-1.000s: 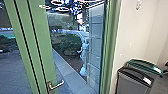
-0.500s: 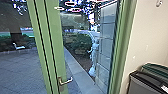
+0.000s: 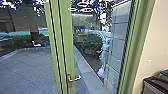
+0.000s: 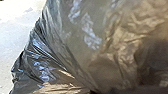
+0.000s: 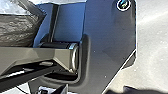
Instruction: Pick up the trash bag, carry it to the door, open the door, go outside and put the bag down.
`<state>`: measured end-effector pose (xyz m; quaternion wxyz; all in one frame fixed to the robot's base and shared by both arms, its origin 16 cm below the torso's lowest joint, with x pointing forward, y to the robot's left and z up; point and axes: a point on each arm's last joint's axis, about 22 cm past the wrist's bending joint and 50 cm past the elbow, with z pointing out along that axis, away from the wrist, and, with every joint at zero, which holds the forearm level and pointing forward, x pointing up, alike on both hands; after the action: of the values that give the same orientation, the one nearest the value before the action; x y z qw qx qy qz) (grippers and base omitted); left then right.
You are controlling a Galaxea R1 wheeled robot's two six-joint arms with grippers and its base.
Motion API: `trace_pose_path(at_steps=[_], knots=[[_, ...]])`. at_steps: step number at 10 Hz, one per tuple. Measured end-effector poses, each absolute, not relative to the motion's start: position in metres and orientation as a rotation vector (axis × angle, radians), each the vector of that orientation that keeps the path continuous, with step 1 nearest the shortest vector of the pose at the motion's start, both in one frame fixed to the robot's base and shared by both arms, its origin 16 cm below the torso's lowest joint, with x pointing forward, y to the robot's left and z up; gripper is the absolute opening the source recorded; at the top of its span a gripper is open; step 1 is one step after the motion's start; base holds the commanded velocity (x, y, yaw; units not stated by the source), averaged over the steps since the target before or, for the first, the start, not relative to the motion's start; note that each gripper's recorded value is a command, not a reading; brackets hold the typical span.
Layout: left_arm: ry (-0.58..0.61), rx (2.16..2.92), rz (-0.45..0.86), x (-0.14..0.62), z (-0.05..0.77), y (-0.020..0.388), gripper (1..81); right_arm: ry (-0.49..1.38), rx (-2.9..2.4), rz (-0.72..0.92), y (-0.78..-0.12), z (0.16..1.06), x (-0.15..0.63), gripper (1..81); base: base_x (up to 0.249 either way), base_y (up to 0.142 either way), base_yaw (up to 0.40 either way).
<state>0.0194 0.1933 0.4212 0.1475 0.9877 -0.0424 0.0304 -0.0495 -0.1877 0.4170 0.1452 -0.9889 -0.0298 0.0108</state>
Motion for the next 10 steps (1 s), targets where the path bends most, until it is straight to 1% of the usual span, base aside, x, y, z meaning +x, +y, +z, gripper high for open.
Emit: trace_pose_path(at_steps=[10], knots=[[-0.156,2.841,0.09,0.0193,0.4212,0.1929,1.0,-0.087,-2.847,0.033,-0.1857,0.4172,-0.0498,81.1,0.0,0.0,0.309]])
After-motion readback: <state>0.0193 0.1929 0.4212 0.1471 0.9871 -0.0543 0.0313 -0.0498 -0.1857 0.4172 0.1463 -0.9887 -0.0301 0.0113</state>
